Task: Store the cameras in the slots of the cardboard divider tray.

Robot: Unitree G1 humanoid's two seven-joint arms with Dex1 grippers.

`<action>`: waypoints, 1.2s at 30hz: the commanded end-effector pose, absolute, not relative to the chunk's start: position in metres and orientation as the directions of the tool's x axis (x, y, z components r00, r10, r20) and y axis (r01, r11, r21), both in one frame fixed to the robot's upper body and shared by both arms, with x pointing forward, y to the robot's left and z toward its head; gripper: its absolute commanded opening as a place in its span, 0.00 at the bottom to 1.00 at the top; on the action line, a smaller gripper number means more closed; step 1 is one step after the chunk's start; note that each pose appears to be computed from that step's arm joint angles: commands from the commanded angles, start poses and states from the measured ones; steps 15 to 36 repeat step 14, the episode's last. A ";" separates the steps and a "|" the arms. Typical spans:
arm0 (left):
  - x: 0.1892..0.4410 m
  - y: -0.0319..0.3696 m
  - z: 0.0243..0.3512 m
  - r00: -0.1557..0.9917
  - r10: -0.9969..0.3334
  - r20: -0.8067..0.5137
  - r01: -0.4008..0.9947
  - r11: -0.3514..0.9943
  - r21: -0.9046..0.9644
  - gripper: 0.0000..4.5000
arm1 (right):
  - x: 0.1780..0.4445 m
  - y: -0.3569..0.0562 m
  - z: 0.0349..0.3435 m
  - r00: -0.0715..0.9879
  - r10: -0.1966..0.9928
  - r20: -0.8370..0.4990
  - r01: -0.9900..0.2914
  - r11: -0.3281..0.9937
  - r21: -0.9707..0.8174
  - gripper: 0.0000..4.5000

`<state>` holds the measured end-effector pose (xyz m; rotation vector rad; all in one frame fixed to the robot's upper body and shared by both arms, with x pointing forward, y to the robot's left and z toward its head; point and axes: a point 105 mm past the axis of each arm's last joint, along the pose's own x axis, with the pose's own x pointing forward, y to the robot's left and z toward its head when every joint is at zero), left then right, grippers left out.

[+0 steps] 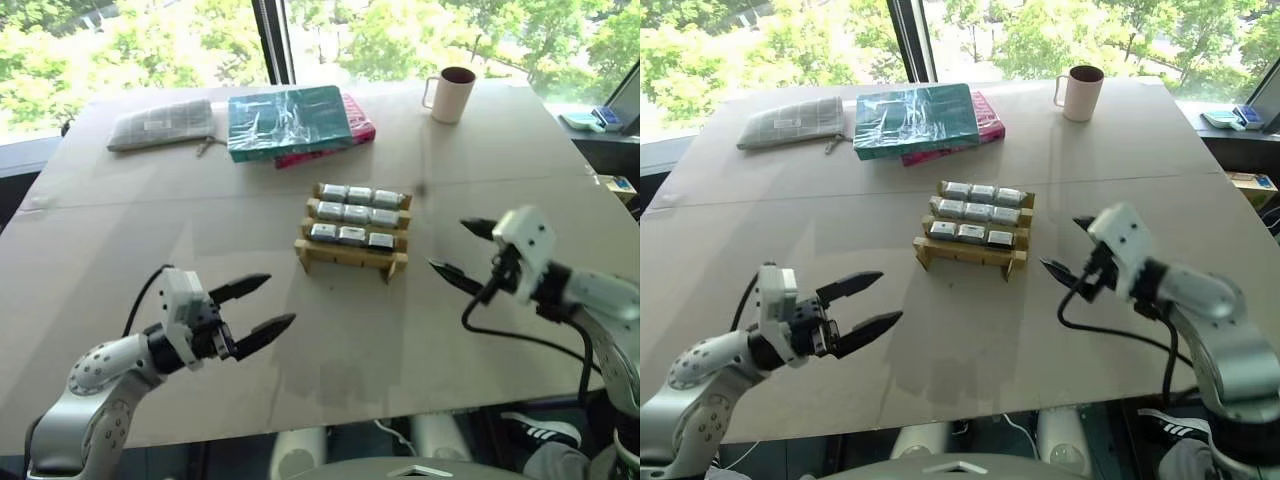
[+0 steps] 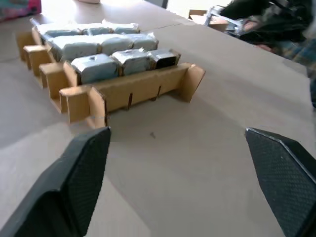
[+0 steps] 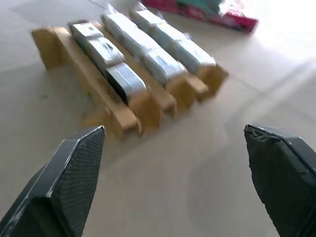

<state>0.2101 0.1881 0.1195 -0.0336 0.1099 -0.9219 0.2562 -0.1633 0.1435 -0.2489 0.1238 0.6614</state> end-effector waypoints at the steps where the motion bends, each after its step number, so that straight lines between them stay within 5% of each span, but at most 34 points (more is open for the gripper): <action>1: 0.212 0.195 0.129 0.631 -0.775 -0.034 0.774 0.632 -0.044 1.00 | 0.242 -0.174 0.154 0.834 0.539 -0.113 -0.549 0.796 -0.256 1.00; 14: 0.193 0.212 0.096 0.637 -0.769 -0.061 0.767 0.640 -0.055 1.00 | 0.243 -0.181 0.142 0.852 0.517 -0.084 -0.520 0.816 -0.252 1.00; 36: 0.193 0.212 0.096 0.637 -0.769 -0.061 0.767 0.640 -0.055 1.00 | 0.243 -0.181 0.142 0.852 0.517 -0.084 -0.520 0.816 -0.252 1.00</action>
